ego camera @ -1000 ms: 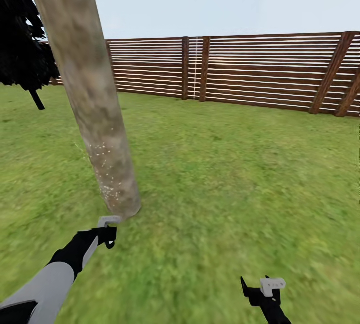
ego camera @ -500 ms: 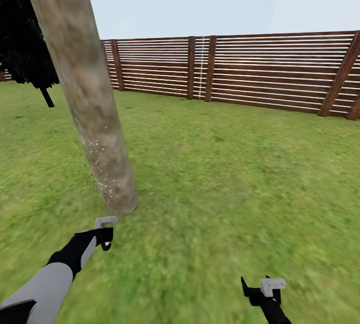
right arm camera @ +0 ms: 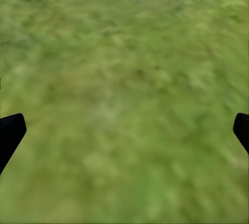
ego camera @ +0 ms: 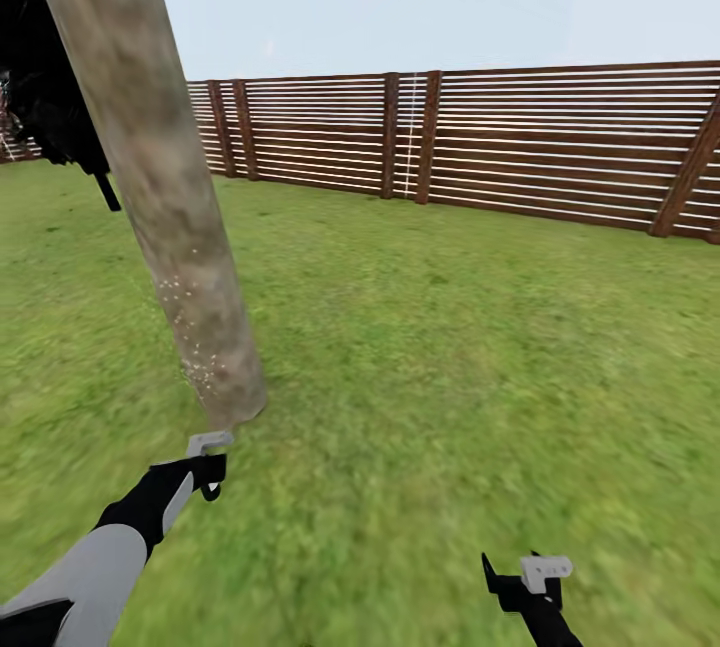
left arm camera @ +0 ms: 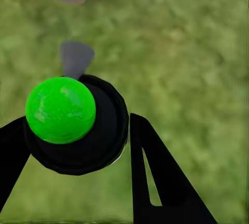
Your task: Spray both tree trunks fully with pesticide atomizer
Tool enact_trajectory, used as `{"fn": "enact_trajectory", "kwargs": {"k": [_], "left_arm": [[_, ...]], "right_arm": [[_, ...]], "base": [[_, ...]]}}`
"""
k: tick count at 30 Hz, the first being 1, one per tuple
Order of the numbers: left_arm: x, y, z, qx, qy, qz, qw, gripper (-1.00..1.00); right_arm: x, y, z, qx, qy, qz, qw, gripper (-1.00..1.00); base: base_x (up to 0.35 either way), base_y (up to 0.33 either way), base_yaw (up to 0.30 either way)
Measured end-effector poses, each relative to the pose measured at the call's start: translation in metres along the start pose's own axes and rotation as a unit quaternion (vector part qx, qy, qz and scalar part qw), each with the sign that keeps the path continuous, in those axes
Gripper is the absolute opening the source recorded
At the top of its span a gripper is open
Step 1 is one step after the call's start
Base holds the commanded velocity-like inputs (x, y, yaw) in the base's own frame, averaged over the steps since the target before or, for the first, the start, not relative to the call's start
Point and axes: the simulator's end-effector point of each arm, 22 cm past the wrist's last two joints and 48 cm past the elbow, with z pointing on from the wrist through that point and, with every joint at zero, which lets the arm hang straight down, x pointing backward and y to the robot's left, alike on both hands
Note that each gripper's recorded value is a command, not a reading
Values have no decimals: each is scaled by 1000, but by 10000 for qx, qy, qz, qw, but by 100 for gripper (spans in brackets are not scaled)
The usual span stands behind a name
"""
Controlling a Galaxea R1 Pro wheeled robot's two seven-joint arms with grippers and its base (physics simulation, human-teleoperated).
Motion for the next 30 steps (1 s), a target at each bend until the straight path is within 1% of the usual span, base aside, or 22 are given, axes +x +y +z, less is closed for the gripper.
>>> {"fn": "enact_trajectory", "kwargs": {"k": [4, 12, 23, 30], "left_arm": [[0, 1, 0, -5, 1, -6, 10000, -100], [0, 1, 0, -8, 6, -7, 10000, -100], [0, 1, 0, -8, 5, -7, 10000, -100], [0, 1, 0, -7, 5, -7, 10000, -100]], "right_arm": [[0, 0, 0, 0, 3, 1, 10000, 100], [0, 0, 0, 0, -3, 1, 10000, 100], [0, 0, 0, -7, 3, -8, 10000, 100], [0, 0, 0, -3, -2, -2, 10000, 100]], "base": [[59, -257, 255], [266, -173, 36], [278, -168, 264], [182, -194, 30]]}}
